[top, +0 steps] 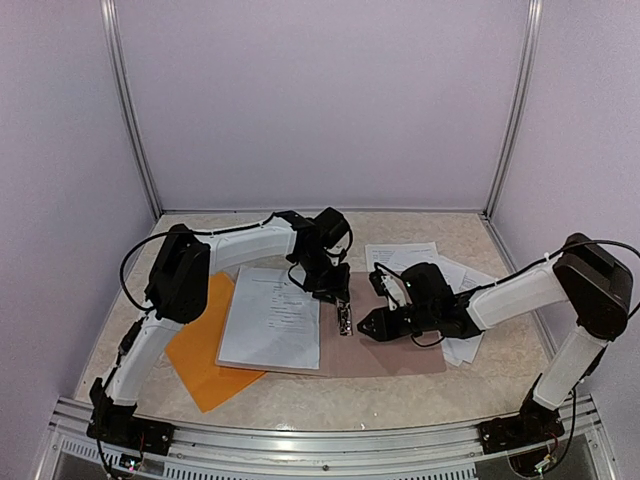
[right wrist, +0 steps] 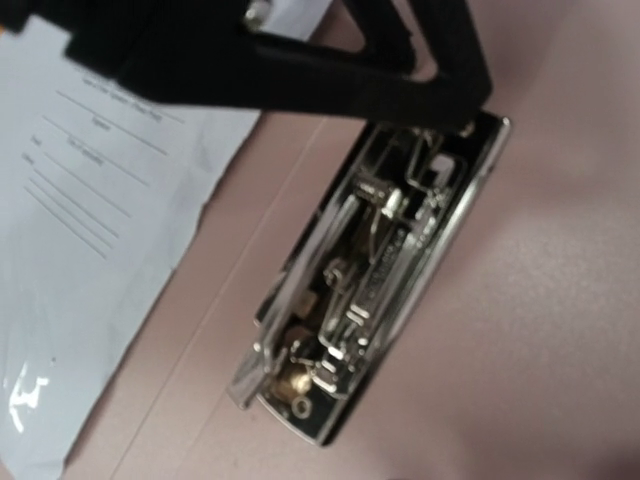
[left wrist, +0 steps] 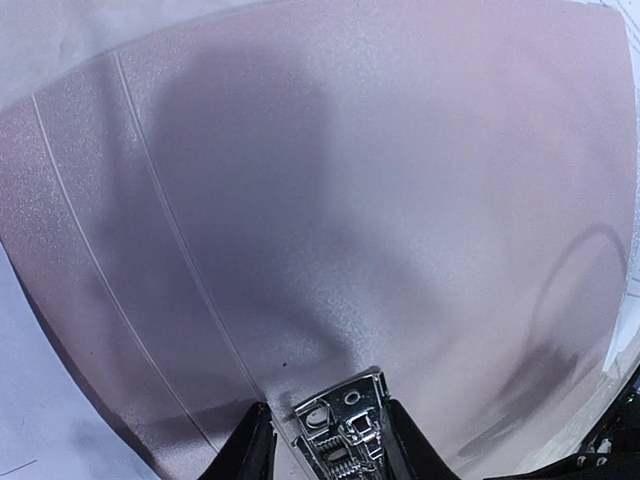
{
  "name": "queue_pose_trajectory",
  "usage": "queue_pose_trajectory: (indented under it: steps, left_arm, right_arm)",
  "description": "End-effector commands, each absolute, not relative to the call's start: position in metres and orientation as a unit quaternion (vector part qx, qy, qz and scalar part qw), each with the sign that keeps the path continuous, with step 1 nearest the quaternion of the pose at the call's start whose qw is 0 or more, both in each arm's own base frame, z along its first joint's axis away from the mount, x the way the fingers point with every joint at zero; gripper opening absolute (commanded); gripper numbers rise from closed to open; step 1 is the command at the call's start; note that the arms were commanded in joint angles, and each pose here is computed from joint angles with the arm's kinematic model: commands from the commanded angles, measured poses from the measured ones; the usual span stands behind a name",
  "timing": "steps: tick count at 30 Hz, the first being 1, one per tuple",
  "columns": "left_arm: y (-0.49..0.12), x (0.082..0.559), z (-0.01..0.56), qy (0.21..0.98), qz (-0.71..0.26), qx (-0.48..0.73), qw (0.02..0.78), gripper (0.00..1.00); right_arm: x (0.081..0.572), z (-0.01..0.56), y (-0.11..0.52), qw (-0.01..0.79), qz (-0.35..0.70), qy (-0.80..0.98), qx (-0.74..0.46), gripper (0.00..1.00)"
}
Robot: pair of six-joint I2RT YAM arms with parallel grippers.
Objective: Put the files into the folder
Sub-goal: Open the spring clip on the folder.
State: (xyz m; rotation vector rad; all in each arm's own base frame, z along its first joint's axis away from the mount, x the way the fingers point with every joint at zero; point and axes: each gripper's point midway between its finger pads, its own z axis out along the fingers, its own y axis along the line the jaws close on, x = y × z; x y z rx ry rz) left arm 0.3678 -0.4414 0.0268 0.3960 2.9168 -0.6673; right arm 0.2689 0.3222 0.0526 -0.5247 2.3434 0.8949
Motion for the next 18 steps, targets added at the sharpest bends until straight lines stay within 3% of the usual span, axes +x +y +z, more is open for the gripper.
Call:
queue_pose_trajectory:
  steps: [1, 18]
  left_arm:
    - [-0.424, 0.354, -0.003, 0.981, -0.144, 0.125, 0.04, 0.32]
    - [-0.408, 0.349, -0.032, 0.99, -0.084, 0.108, 0.043, 0.23]
  right_arm:
    - [0.264, 0.058, 0.321, 0.293, 0.337, 0.873, -0.194, 0.27]
    - [0.254, 0.055, 0.338, 0.285, 0.375, 0.858, -0.205, 0.26]
